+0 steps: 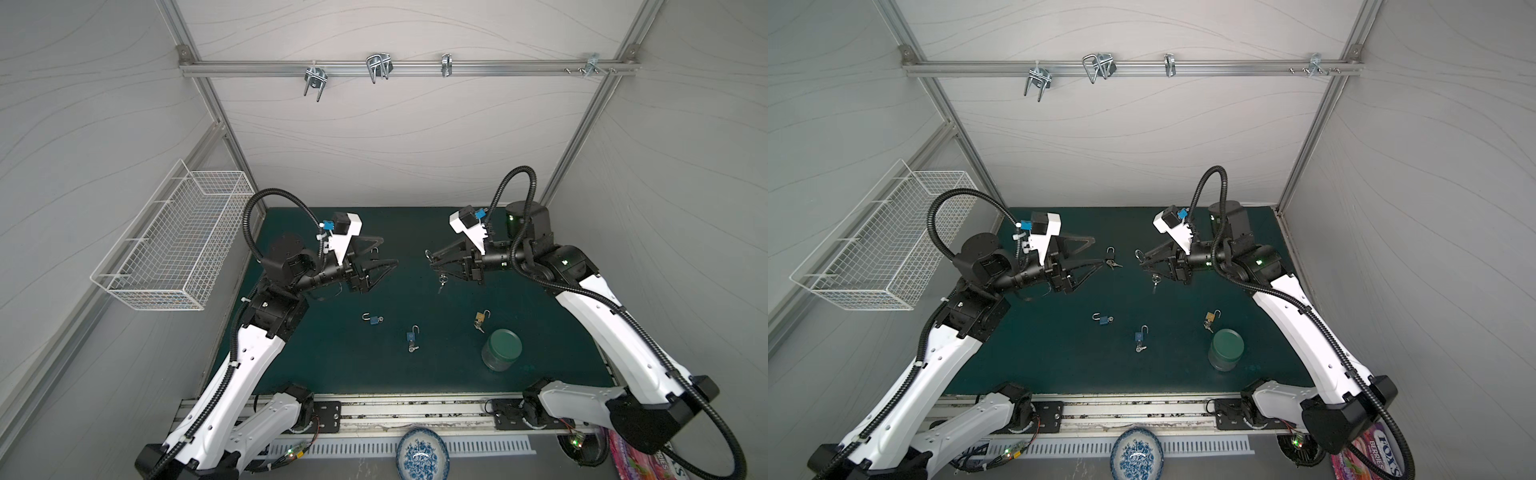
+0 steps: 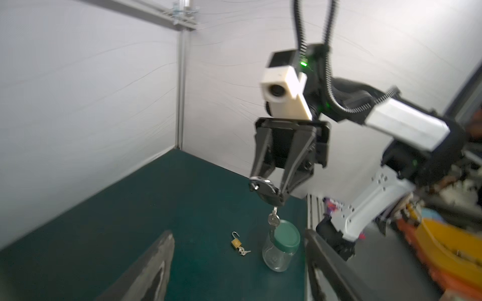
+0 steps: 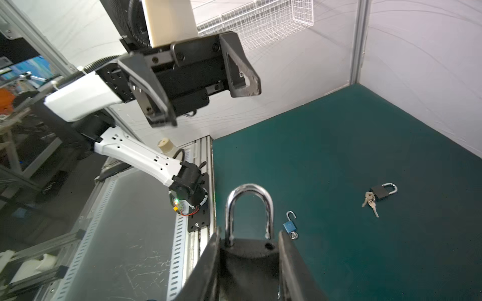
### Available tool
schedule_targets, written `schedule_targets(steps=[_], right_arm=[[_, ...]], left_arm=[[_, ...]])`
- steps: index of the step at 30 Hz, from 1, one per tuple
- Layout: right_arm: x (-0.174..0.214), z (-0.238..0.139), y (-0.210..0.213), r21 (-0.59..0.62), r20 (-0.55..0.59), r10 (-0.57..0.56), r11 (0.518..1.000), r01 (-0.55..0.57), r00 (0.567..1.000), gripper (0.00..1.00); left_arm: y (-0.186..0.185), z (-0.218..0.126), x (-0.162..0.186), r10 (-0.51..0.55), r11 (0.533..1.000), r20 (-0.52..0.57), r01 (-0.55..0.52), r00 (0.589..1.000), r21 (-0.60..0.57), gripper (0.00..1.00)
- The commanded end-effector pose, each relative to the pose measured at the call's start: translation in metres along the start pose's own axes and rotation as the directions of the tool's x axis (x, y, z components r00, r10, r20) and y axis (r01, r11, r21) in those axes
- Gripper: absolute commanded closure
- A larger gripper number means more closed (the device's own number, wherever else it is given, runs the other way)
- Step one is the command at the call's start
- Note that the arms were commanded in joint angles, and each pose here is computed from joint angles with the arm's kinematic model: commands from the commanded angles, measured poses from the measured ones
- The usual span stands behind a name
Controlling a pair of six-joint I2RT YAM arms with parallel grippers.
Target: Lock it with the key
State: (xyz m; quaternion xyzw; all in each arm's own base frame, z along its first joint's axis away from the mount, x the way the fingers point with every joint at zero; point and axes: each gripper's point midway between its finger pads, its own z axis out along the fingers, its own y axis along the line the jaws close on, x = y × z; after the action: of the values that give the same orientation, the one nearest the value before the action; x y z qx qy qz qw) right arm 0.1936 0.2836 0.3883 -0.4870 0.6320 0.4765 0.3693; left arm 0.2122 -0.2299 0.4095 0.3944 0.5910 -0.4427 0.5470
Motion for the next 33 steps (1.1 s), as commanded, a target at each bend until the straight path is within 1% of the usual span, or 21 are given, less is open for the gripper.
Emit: schedule_targets(steps=[1,4,6,9,11,17,22,25,33], right_arm=[[-0.001,-0.001,0.022,-0.113,-0.02,-0.019,0.993,0.017,1.0,1.0],[0.001,0.002,0.031,-0.14,-0.055,-0.022,0.99,0.014,0.998,1.0],[0.004,0.005,0.035,-0.157,-0.071,-0.027,0.988,0.016,0.997,1.0],[0.006,0.007,0.04,-0.179,-0.087,-0.023,0.984,0.007,0.996,1.0],[0.007,0.008,0.044,-0.198,-0.098,-0.016,0.98,-0.004,0.995,1.0],[0.005,0.012,0.053,-0.243,-0.097,-0.021,0.97,-0.003,0.995,1.0],[0.003,0.013,0.058,-0.262,-0.097,-0.018,0.965,-0.008,0.995,1.0],[0.002,0.012,0.062,-0.278,-0.093,-0.015,0.96,-0.011,0.996,1.0],[0.0,0.012,0.062,-0.277,-0.09,-0.015,0.961,-0.01,0.996,1.0]], left_arm=[[-0.045,0.004,-0.004,0.318,0.928,0.031,-0.318,0.947,0.193,0.28],[-0.05,0.012,-0.003,0.331,0.911,0.011,-0.322,0.944,0.256,0.28],[-0.05,0.016,-0.002,0.339,0.904,0.002,-0.326,0.941,0.276,0.28],[-0.052,0.019,-0.007,0.348,0.893,0.018,-0.337,0.937,0.299,0.28],[-0.06,0.02,-0.009,0.344,0.88,0.034,-0.335,0.938,0.337,0.27],[-0.066,0.026,-0.001,0.331,0.869,0.017,-0.311,0.944,0.385,0.28],[-0.066,0.03,0.001,0.325,0.868,0.011,-0.303,0.946,0.393,0.32],[-0.066,0.031,0.001,0.32,0.869,0.007,-0.296,0.947,0.397,0.36],[-0.065,0.031,0.002,0.323,0.868,0.008,-0.299,0.947,0.397,0.56]])
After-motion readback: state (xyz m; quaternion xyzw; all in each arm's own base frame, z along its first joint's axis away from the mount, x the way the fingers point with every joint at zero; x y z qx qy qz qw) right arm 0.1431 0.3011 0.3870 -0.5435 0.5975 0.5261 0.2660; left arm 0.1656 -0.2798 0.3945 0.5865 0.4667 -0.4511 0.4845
